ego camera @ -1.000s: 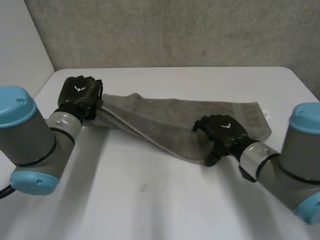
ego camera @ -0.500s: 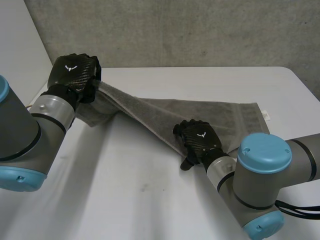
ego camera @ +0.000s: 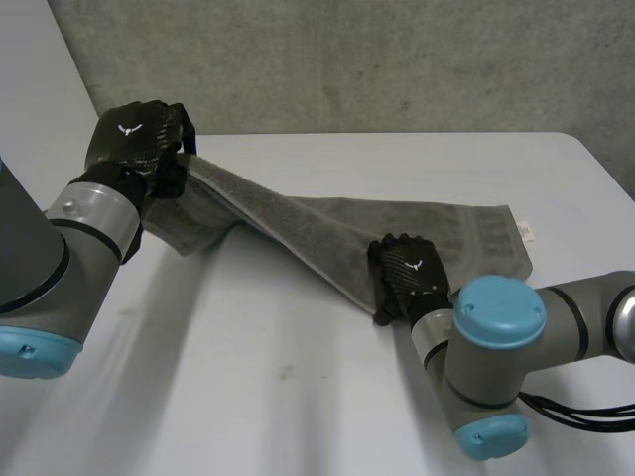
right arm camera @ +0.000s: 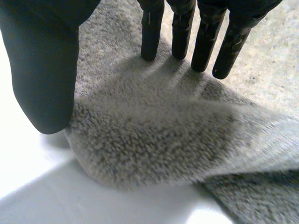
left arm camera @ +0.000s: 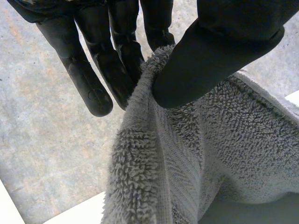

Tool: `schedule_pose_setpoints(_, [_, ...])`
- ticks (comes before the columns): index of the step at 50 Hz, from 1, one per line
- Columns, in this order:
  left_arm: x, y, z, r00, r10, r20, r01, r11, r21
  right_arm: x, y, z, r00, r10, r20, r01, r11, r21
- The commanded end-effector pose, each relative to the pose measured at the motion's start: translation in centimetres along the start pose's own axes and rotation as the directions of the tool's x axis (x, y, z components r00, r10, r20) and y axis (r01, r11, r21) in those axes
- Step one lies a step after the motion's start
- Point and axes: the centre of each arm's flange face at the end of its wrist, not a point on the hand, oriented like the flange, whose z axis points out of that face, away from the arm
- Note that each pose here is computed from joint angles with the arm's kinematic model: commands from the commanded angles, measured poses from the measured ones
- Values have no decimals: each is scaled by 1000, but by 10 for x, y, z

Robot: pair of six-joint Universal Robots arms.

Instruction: Fold the towel.

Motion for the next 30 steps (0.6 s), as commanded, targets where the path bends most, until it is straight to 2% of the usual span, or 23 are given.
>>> schedule_pose_setpoints(1, [0, 1, 0, 1000, 2, 0, -2, 1000, -3, 8, -3, 2, 1000, -8, -18, 8, 1000, -4])
schedule_pose_setpoints(23, [-1, 4, 0, 1000, 4, 1, -4, 1000, -11, 32, -6, 14, 995, -66, -75, 67, 998, 8])
schedule_pose_setpoints(28, [0, 6, -2, 1000, 7, 0, -7, 1000, -20, 53, -33, 15, 991, -58, -121, 66, 996, 62])
schedule_pose_setpoints(30, [0, 7, -3, 1000, 8, -2, -8, 1000, -28, 73, -76, 7, 985, -65, -159, 91, 983, 157])
